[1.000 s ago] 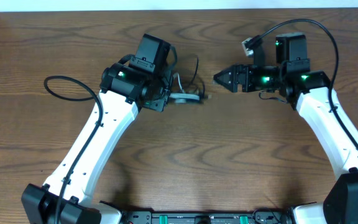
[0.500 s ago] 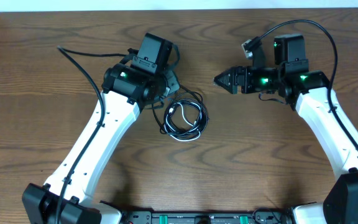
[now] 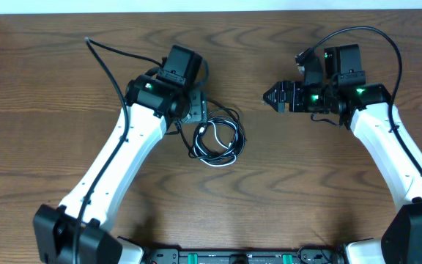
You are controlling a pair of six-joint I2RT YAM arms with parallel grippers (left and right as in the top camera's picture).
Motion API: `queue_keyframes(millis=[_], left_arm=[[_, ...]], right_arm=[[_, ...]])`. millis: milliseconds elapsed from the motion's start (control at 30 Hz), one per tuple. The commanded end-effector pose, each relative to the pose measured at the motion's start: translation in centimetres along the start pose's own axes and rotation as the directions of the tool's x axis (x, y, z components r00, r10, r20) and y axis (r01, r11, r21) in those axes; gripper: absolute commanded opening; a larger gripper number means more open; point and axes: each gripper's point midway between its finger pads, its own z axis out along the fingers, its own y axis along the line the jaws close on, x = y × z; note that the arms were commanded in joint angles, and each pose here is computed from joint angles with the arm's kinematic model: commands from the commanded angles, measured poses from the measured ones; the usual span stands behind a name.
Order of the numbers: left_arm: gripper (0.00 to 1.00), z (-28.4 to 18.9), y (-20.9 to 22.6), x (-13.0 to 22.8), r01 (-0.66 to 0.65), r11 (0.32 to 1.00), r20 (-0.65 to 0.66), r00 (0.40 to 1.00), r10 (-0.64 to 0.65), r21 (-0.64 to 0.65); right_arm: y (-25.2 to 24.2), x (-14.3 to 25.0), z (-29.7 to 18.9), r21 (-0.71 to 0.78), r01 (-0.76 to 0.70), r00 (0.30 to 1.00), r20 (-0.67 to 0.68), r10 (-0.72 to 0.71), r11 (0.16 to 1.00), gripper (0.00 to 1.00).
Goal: Untangle cables
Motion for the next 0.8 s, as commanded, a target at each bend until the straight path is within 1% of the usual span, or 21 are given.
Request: queue_keyframes(millis=[0,167,267,367,567,700,767], left_arm=[[0.75,3.3,0.6,1.9,-0.082,0.993,-0.095,0.991,0.090,0.086],[0.73,6.1,0.6,2.8,-0.071,0.972,-0.096,0.991,0.094,0.225],[0.64,7.5,0.4,3.6,-0.082,0.957,-0.100,0.988,0.114,0.277],[0.54,8.8,0.4,4.6,-0.078,0.954,-0.118,0.986,0.117,0.290],[0.53,11.1,0.1,6.1,-0.065,0.946,-0.150,0.982,0.118,0.318],[0.46,12.5,-0.4,6.1,-0.058,0.939,-0.158,0.980,0.118,0.340],[0.44,13.1,-0.5,6.0,-0.051,0.939,-0.158,0.981,0.110,0.339]], right_arm=[[-0.4,-0.3,-0.5,0.034,0.020,1.000,0.010,-0.021,0.999,0.92],[-0.6,-0.2,-0.5,0.045,0.017,1.000,0.006,-0.018,0.999,0.92],[-0.6,-0.2,-0.5,0.046,0.020,1.000,0.007,-0.020,0.999,0.92],[-0.6,-0.2,-0.5,0.046,0.020,1.000,0.006,-0.021,0.999,0.92],[-0.6,-0.1,-0.5,0.046,0.020,1.000,0.006,-0.021,0.999,0.92],[-0.6,-0.1,-0.5,0.047,0.019,1.000,0.004,-0.019,0.999,0.92],[-0.6,0.0,-0.5,0.048,0.016,1.000,-0.001,-0.016,0.999,0.92]])
